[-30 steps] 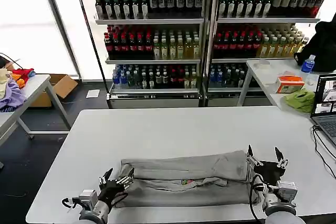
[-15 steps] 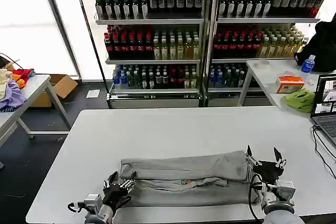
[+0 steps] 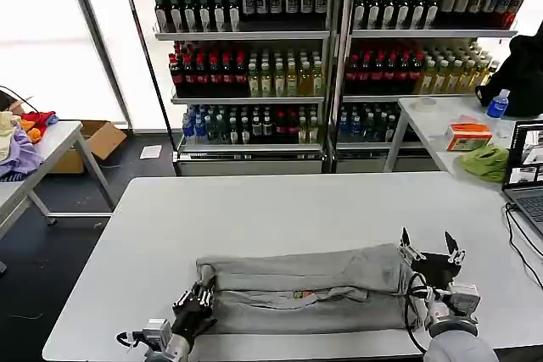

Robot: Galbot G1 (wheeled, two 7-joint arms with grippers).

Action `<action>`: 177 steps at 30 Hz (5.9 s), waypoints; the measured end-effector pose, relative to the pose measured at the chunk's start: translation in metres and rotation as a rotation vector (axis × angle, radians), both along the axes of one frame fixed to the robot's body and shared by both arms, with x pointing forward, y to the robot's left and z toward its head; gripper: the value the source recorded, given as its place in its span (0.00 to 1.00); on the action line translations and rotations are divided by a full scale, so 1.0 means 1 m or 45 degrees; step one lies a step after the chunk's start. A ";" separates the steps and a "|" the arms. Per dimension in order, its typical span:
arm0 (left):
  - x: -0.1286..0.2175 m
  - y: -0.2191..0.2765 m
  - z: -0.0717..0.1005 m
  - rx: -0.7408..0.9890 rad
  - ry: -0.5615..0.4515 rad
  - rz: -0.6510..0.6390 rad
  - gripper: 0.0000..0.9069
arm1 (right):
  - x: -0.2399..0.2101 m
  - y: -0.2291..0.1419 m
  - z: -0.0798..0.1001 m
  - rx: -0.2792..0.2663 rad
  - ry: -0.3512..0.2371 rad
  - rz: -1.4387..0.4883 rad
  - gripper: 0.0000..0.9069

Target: Fold and organize the clothes.

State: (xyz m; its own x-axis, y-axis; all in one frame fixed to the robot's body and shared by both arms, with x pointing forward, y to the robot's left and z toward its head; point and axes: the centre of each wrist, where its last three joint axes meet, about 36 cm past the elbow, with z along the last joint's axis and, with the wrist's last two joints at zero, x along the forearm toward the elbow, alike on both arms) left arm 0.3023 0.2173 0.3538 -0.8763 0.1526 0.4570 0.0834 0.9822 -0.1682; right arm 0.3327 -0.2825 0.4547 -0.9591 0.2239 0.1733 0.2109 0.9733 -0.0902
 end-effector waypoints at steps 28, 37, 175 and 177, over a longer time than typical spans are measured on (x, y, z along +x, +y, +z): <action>0.025 0.201 0.040 0.242 -0.147 0.216 0.00 | 0.013 0.011 0.013 0.071 -0.039 0.048 1.00; 0.040 0.299 0.088 0.457 -0.170 0.321 0.00 | 0.013 0.018 0.013 0.086 -0.035 0.045 1.00; 0.047 0.153 0.038 0.101 0.077 0.053 0.00 | -0.018 0.045 -0.010 0.066 0.054 0.093 1.00; 0.046 0.151 0.037 0.083 0.078 0.045 0.00 | -0.018 0.045 -0.010 0.065 0.053 0.092 1.00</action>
